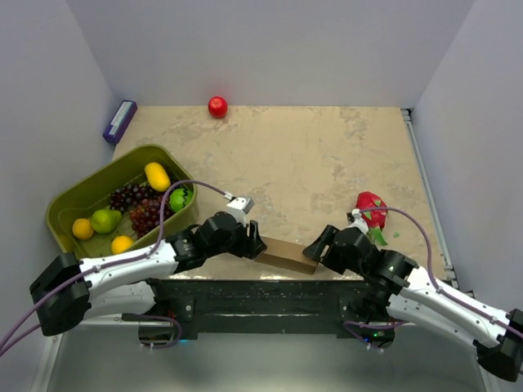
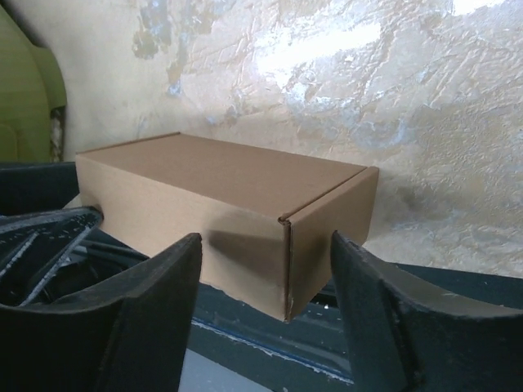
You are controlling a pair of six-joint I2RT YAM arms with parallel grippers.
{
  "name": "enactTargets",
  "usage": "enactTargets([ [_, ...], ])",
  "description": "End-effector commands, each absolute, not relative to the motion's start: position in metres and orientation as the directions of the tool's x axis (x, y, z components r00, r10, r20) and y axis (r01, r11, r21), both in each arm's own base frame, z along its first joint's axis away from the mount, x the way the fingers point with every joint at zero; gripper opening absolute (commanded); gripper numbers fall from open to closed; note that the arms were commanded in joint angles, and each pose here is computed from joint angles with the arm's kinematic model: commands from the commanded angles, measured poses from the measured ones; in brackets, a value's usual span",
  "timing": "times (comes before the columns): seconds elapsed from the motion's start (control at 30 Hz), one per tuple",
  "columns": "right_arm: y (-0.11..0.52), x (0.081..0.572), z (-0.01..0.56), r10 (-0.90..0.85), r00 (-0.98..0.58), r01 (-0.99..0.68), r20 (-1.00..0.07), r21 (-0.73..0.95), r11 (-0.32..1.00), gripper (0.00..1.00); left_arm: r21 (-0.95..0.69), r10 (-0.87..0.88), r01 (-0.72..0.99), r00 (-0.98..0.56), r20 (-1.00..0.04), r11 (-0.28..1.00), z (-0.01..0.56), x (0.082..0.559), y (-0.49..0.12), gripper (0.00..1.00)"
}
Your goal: Fold the paper box
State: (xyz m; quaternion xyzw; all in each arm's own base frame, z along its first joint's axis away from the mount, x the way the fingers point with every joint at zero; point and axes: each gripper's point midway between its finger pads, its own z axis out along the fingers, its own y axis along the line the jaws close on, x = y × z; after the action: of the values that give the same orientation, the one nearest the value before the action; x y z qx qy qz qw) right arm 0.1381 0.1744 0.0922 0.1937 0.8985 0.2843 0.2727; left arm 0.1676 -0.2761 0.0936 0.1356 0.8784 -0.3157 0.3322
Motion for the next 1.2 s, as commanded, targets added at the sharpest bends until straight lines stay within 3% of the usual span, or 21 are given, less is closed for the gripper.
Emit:
enactTargets([
  [0.0, 0.188, 0.140, 0.094, 0.512, -0.784, 0.178, -0.351, 0.663, 0.727, 0.62, -0.502, 0.012, 0.482, -0.730, -0.683, 0.718, 0.099, 0.170, -0.289, 0.55],
  [0.13, 0.192, 0.142, 0.093, 0.506, -0.786, 0.166, -0.355, 0.667, 0.726, 0.46, -0.526, 0.021, 0.506, -0.734, -0.678, 0.683, 0.097, 0.166, -0.298, 0.43],
  [0.27, 0.199, 0.156, 0.108, 0.523, -0.754, 0.122, -0.397, 0.697, 0.706, 0.40, -0.538, 0.013, 0.539, -0.715, -0.699, 0.648, 0.102, 0.168, -0.308, 0.31],
  [0.53, 0.207, 0.211, 0.137, 0.486, -0.618, 0.029, -0.618, 0.600, 0.799, 0.26, -0.403, 0.007, 0.655, -0.529, -0.848, 0.639, 0.130, 0.211, -0.331, 0.25],
  [0.77, 0.205, 0.263, 0.180, 0.347, -0.434, -0.039, -0.831, 0.402, 0.915, 0.25, -0.179, 0.023, 0.725, -0.259, -0.966, 0.665, 0.156, 0.261, -0.352, 0.24],
  [1.03, 0.206, 0.259, 0.166, 0.345, -0.461, -0.053, -0.818, 0.413, 0.909, 0.27, -0.190, 0.001, 0.758, -0.244, -0.970, 0.624, 0.128, 0.252, -0.355, 0.25],
  [1.1, 0.203, 0.249, 0.157, 0.367, -0.483, -0.051, -0.795, 0.444, 0.895, 0.32, -0.210, 0.013, 0.759, -0.276, -0.961, 0.617, 0.116, 0.245, -0.351, 0.32],
  [1.17, 0.199, 0.242, 0.148, 0.376, -0.506, -0.037, -0.776, 0.455, 0.890, 0.46, -0.223, 0.018, 0.757, -0.296, -0.955, 0.614, 0.113, 0.241, -0.349, 0.44],
])
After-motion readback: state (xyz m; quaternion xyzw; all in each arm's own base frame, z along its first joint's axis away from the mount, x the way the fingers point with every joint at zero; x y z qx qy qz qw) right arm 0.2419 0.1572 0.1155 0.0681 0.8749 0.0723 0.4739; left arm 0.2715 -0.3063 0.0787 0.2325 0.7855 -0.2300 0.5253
